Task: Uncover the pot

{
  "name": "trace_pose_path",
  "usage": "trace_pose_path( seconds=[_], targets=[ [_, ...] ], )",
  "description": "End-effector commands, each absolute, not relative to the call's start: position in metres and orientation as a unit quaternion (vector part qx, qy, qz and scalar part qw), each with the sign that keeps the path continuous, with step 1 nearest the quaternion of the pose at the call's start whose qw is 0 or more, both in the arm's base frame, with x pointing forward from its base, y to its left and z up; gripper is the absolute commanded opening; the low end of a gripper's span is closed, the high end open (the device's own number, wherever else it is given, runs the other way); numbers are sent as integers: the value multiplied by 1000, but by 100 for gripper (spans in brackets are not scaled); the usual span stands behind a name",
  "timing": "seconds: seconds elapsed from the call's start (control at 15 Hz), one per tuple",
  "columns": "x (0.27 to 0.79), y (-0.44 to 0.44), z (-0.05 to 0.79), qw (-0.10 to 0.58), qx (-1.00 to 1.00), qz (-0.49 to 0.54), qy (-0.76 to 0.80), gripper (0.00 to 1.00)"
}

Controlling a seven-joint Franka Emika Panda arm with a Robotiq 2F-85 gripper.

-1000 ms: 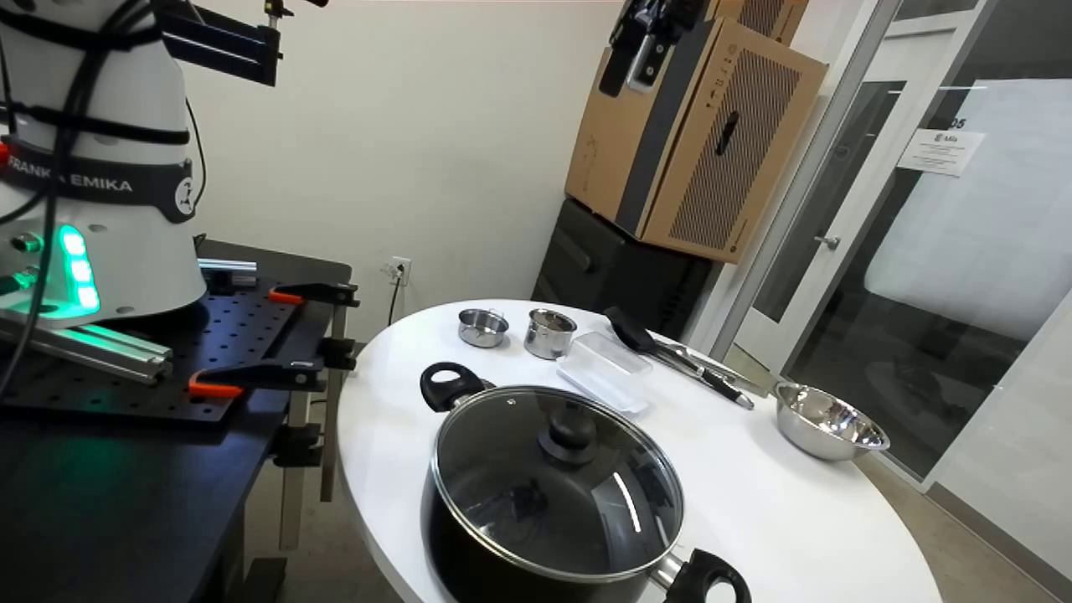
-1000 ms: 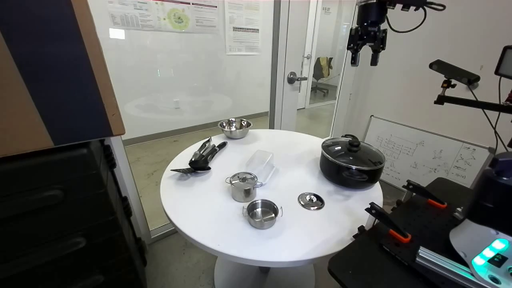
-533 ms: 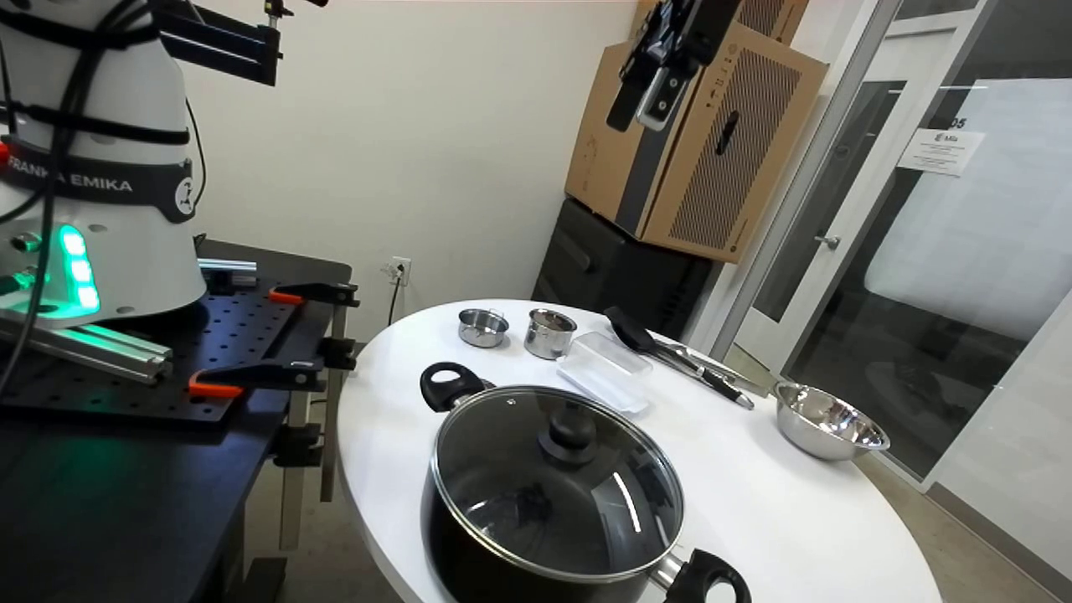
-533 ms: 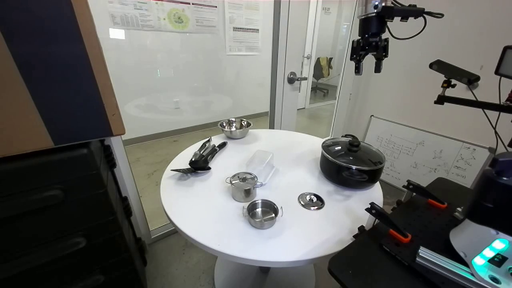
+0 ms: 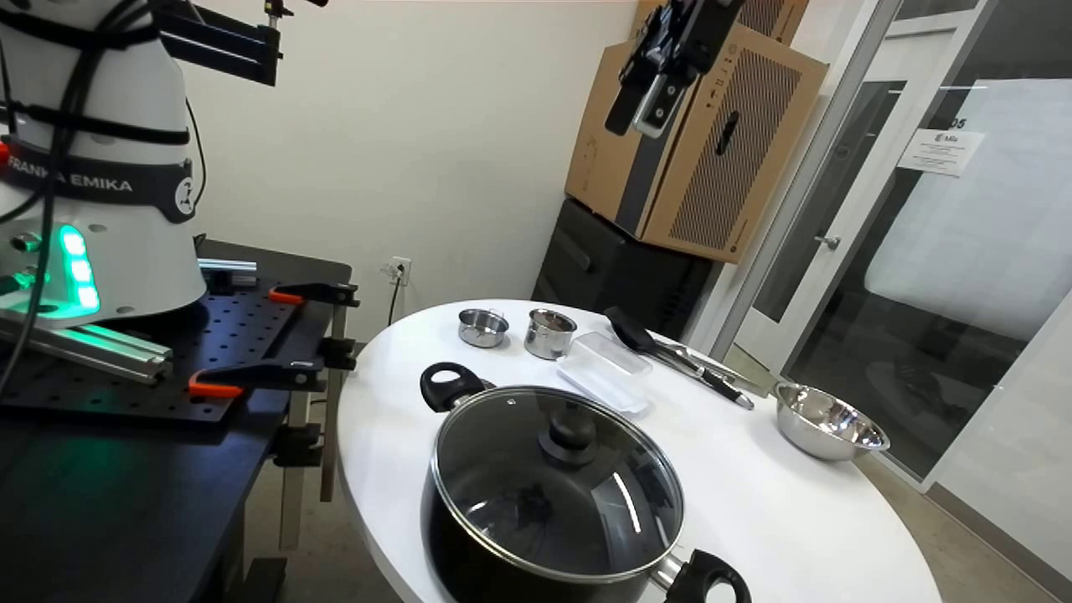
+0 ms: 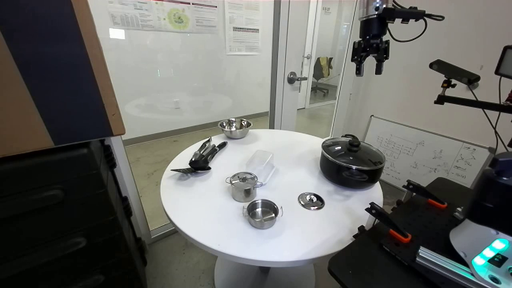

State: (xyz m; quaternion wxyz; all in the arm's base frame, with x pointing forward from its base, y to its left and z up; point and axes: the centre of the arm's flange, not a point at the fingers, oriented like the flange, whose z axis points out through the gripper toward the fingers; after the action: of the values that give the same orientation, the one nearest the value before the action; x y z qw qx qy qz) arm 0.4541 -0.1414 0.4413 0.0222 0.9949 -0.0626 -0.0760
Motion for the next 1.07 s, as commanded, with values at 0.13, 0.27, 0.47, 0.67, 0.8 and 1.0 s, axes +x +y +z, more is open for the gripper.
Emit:
trace_pose_path(
  seconds=[0.13, 0.27, 0.47, 0.67, 0.8, 1.0],
  targets=[
    [471, -193, 397, -30, 993, -46, -102, 100],
    [474, -206, 373, -43, 990, -16, -132, 100],
    [477, -212, 336, -39, 988, 0, -153, 100],
    [478, -212, 302, -18, 989, -11, -149, 100],
    [480, -212, 284, -11, 989, -16, -150, 100],
    [480, -214, 267, -6, 988, -25, -154, 100]
  ],
)
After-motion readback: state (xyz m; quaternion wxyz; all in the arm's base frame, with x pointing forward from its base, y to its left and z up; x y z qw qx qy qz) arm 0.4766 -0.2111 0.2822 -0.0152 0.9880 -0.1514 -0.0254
